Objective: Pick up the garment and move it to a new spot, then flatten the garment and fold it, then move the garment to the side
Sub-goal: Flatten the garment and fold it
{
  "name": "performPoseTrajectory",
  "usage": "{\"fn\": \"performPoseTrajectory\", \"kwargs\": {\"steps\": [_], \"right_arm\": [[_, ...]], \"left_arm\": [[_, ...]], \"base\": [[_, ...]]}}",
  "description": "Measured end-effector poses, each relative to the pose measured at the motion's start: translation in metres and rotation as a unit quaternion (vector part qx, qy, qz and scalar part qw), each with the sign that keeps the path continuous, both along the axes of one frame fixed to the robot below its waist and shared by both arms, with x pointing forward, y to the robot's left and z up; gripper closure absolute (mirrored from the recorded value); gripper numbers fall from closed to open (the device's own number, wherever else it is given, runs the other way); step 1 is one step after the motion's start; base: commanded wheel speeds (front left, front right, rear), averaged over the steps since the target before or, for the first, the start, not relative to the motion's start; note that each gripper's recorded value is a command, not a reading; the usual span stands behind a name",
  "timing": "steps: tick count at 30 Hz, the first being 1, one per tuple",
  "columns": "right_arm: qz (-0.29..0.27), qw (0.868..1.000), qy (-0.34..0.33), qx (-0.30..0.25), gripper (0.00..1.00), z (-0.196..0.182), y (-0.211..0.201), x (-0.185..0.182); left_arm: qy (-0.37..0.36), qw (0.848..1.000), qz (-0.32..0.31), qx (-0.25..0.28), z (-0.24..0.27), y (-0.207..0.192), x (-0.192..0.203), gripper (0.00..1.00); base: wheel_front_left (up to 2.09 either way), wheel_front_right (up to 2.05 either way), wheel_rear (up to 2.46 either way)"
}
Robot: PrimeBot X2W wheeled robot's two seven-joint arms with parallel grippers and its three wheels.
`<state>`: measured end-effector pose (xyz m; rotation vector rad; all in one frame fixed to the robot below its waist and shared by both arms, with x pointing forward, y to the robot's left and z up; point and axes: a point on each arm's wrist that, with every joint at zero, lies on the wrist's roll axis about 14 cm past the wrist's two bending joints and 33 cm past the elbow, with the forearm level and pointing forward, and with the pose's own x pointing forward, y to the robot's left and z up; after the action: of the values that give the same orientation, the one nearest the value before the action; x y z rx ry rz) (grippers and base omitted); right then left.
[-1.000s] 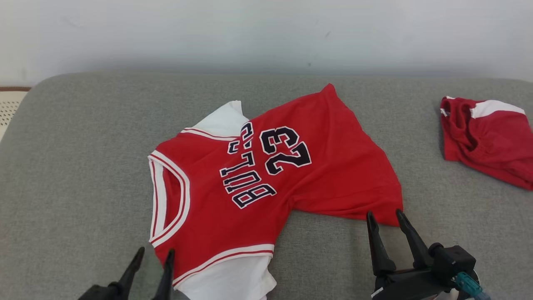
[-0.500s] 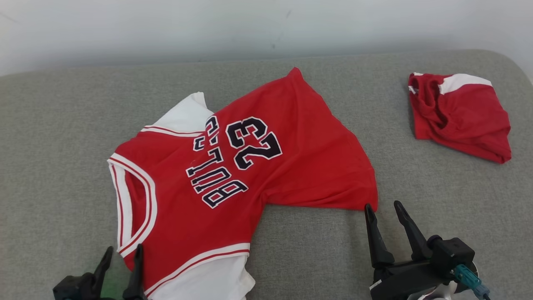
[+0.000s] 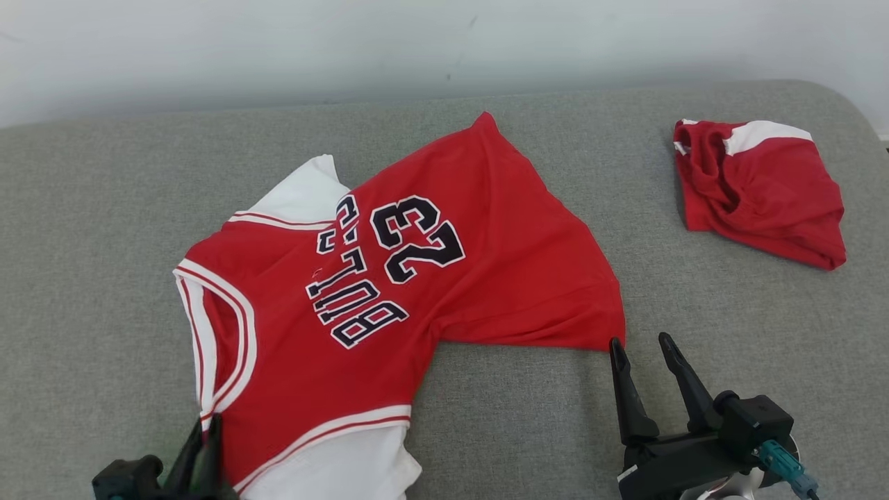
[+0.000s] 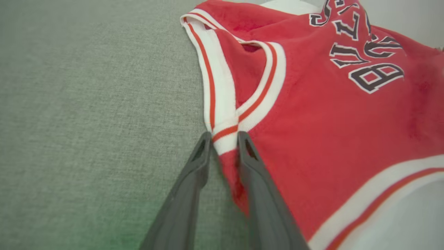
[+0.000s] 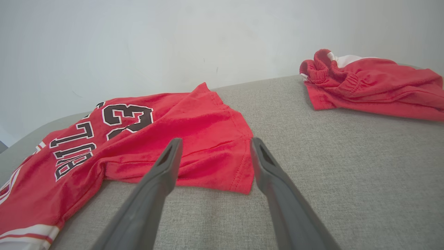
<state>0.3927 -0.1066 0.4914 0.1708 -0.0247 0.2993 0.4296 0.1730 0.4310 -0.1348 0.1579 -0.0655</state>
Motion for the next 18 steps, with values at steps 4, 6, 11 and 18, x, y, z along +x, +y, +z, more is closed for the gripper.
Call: {"fn": "performPoseTrajectory", "kwargs": {"steps": [4,6,11,18], "right_arm": [[0.002,1.000,-0.002,0.001,0.00,0.001,0.002,0.000],[0.004,1.000,-0.004,0.001,0.00,0.003,0.003,0.000],[0.005,1.000,-0.006,0.002,0.00,0.005,0.005,-0.002],[0.000,1.000,-0.003,0.003,0.00,0.003,0.002,-0.003]], "left_arm": [[-0.025,1.000,0.012,0.012,0.016,0.013,0.006,1.00],[-0.040,0.999,0.021,0.020,0.027,0.022,0.008,1.00],[-0.070,0.996,0.047,0.039,0.048,0.047,0.010,1.00],[-0.062,0.995,0.063,0.047,0.043,0.059,0.000,1.00]], "base": [[0.00,0.00,0.00],[0.00,0.00,0.00],[0.00,0.00,0.00],[0.00,0.00,0.00]]}}
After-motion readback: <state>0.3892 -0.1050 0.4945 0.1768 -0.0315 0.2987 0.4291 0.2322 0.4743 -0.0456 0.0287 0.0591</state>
